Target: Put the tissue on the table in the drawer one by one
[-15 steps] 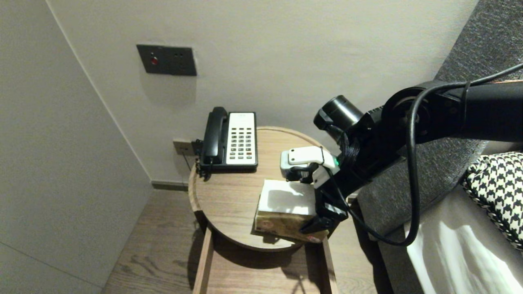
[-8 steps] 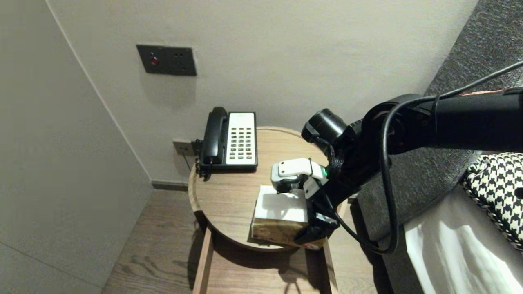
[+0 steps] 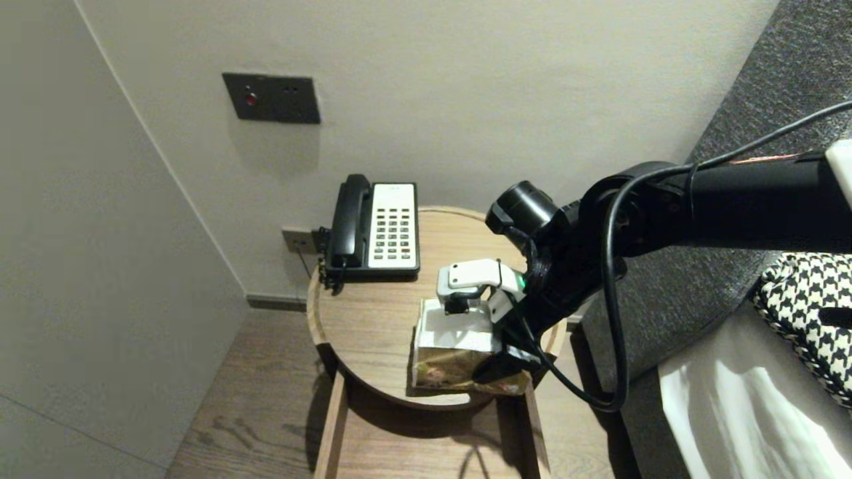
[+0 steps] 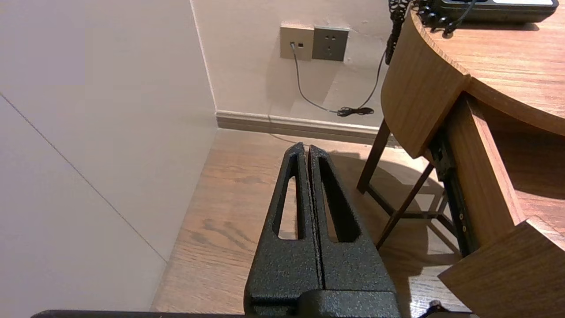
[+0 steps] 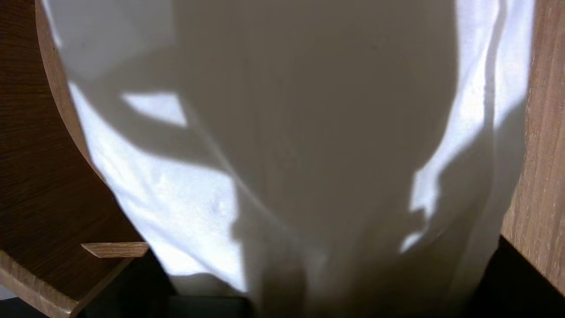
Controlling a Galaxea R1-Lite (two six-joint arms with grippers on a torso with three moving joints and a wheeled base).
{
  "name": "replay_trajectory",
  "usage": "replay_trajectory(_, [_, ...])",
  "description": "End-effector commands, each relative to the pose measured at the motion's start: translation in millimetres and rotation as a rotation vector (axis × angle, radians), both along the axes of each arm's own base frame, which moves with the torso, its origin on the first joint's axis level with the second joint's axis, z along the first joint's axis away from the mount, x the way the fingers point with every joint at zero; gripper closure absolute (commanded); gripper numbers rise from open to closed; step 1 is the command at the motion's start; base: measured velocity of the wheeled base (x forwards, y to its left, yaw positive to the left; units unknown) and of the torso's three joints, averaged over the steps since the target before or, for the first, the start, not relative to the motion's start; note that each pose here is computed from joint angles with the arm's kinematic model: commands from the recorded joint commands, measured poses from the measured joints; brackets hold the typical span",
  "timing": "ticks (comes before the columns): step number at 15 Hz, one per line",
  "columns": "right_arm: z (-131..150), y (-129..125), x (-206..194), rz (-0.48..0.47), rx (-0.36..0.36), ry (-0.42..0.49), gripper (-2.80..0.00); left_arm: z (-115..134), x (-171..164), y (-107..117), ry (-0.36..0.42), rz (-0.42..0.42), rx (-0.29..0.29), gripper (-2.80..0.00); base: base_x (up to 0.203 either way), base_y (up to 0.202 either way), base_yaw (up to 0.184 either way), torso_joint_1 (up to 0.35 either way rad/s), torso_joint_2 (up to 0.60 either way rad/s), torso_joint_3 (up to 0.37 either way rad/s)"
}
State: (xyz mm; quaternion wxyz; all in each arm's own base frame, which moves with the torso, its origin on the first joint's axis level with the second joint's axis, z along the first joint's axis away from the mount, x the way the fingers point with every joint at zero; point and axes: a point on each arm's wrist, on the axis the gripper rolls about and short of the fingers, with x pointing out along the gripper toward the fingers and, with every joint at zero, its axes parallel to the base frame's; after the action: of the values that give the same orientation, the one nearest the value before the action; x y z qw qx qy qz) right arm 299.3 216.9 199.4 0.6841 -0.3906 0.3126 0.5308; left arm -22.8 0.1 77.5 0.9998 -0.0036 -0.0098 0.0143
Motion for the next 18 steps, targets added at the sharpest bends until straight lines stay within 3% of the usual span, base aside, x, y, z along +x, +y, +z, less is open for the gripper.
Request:
replay_trajectory(1, [5.3, -3.1, -4.5, 0.005, 0.003, -0.006, 0.00, 0.0, -0.1, 0.0, -0.002, 0.001, 0.000, 0.00, 0.000, 0.000, 0.000, 0.000, 0.00, 0.000])
replay_trajectory(6, [31.4, -19.0, -30.9, 0.007, 0.040, -0.040, 0.00, 0.0, -0.1, 0.0, -0.002, 0.002, 0.000, 0.00, 0.000, 0.000, 0.000, 0.000, 0.00, 0.000])
replay_trajectory(8, [31.7, -22.6, -54.7, 0.027, 0.034, -0.013, 0.00, 0.0, -0.1, 0.0, -0.002, 0.002, 0.000, 0.00, 0.000, 0.000, 0.000, 0.000, 0.00, 0.000])
replay_trajectory(11, [16.9, -20.1, -81.1, 0.041, 0.013, 0.084, 0.00, 0.0, -0.1, 0.0, -0.002, 0.002, 0.000, 0.00, 0.000, 0.000, 0.000, 0.000, 0.00, 0.000])
replay_trajectory(14, [10.3, -16.4, -84.1, 0.024, 0.090, 0.226, 0.00, 0.0, -0.1, 0.0, -0.002, 0.000, 0.000, 0.00, 0.000, 0.000, 0.000, 0.000, 0.00, 0.000])
replay_trajectory(18, [-2.7, -9.0, -88.5, 0.018, 0.081, 0.272, 0.00, 0.0, -0.1, 0.0, -0.002, 0.001, 0.000, 0.00, 0.000, 0.000, 0.000, 0.000, 0.00, 0.000])
